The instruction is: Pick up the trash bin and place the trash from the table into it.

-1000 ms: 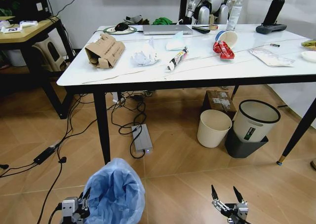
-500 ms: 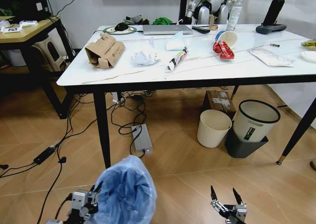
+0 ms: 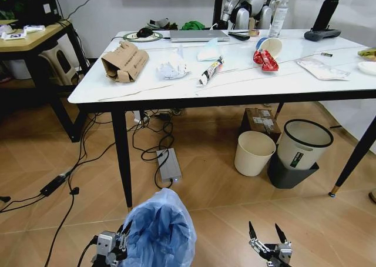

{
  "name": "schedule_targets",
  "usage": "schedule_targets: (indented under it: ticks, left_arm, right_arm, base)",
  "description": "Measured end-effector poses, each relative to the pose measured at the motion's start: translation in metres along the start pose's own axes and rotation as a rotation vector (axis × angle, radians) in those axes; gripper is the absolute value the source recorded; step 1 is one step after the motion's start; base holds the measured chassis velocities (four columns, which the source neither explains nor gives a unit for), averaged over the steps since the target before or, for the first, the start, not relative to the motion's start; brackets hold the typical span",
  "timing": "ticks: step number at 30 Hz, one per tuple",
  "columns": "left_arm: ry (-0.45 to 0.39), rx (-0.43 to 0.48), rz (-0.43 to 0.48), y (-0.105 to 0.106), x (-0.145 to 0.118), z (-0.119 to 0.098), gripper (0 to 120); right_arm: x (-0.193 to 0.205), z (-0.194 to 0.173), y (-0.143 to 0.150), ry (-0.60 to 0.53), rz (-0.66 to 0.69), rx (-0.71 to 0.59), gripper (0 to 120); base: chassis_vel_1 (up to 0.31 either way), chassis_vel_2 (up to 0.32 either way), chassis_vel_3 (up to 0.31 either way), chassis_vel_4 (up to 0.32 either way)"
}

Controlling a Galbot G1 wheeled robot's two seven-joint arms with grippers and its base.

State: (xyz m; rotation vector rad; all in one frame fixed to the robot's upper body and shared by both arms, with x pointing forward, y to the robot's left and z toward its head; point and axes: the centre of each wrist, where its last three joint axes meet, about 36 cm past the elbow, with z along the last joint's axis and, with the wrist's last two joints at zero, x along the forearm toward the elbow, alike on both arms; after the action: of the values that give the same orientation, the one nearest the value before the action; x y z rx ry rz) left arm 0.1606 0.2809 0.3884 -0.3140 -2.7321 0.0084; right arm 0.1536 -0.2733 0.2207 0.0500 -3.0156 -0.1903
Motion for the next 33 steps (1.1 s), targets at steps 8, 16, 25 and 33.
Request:
schedule_targets:
  ticks: [8, 16, 25, 33]
  left_arm:
    - [-0.009, 0.006, 0.003, -0.001, 0.000, -0.002, 0]
    - [-0.010, 0.007, 0.003, -0.001, 0.000, -0.002, 0]
    - [-0.013, 0.022, -0.003, -0.003, 0.000, -0.003, 0]
    - [0.024, 0.081, 0.028, -0.012, 0.002, -0.004, 0]
  right_arm:
    - [0.000, -0.001, 0.000, -0.004, -0.002, 0.001, 100]
    - [0.002, -0.001, -0.001, -0.008, -0.001, 0.005, 100]
    - [0.000, -0.001, 0.004, -0.011, -0.009, -0.001, 100]
    - [-0.003, 0.000, 0.005, -0.009, -0.012, -0.003, 100]
  base:
    - [0.000, 0.000, 0.000, 0.000]
    - [0.000, 0.000, 0.000, 0.000]
    - [0.000, 0.000, 0.000, 0.000]
    - [0.000, 0.000, 0.000, 0.000]
